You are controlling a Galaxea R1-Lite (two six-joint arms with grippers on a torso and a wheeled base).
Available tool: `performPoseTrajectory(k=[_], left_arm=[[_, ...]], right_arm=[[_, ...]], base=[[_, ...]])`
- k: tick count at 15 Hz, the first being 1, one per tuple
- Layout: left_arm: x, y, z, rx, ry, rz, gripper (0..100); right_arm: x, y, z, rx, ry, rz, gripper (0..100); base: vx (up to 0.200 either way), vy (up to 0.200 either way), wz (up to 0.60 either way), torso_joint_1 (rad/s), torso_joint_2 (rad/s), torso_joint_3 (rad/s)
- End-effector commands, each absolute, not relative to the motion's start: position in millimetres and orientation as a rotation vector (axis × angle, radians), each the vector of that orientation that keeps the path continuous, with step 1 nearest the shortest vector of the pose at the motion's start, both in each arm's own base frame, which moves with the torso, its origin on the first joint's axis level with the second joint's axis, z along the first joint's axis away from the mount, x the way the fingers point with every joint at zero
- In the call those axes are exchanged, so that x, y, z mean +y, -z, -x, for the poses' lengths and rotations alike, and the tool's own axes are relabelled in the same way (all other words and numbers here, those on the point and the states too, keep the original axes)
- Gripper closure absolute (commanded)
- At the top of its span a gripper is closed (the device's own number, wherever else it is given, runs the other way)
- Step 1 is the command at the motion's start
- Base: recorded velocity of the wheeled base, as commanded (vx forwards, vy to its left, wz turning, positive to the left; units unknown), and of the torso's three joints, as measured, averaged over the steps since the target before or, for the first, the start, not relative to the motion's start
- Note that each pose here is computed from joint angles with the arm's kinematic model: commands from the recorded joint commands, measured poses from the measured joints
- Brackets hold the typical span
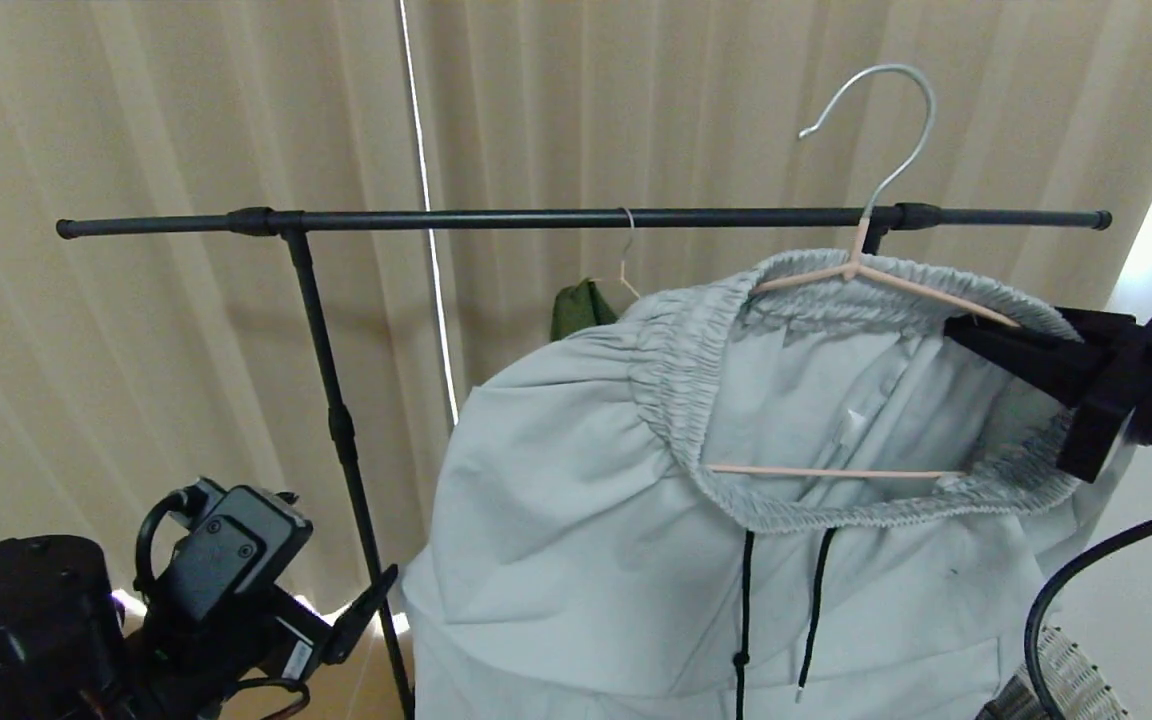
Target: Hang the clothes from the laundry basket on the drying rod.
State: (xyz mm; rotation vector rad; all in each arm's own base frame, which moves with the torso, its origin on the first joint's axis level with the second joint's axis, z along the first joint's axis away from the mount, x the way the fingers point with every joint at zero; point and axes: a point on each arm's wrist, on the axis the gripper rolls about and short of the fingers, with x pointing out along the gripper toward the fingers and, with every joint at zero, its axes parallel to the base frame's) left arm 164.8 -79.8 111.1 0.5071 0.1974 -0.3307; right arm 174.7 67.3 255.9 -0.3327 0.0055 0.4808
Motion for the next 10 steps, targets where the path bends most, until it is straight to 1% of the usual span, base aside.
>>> performPoseTrajectory(k=[1,2,3,4,5,6,7,9,10], left_arm=[[-78,-127,-146,0.102,0.356,-0.440,0],[-78,-132,-139,0.073,0.373,-0.404,0],[-82,-141,-127,0.016,0.445,-0.327,0],[-82,-143,-124,0.004,0.464,-0.311,0],[-79,-149,-113,-0.038,0.522,-0.256,0],[-76,-146,-111,-0.024,0.516,-0.255,0],[-73,-146,-114,-0.019,0.478,-0.265,0],[-59,-146,-125,-0.001,0.353,-0.305,0],[-55,-143,-131,0.026,0.313,-0.324,0]], right_arm=[[62,-255,-167,0.046,-0.438,0.340,100],[60,-253,-164,0.074,-0.415,0.346,100],[57,-253,-162,0.102,-0.376,0.352,100],[56,-252,-162,0.109,-0.363,0.353,100],[49,-250,-163,0.133,-0.290,0.356,100],[41,-250,-160,0.151,-0.215,0.360,100],[34,-250,-153,0.181,-0.164,0.365,100],[22,-248,-131,0.260,-0.106,0.372,100],[15,-248,-121,0.291,-0.067,0.370,100]], base=[[0.000,0.000,0.00,0.000,0.00,0.000],[0.000,0.000,0.00,0.000,0.00,0.000],[0.000,0.000,0.00,0.000,0.00,0.000],[0.000,0.000,0.00,0.000,0.00,0.000],[0.000,0.000,0.00,0.000,0.00,0.000],[0.000,0.000,0.00,0.000,0.00,0.000],[0.000,0.000,0.00,0.000,0.00,0.000],[0.000,0.000,0.00,0.000,0.00,0.000],[0.000,0.000,0.00,0.000,0.00,0.000]])
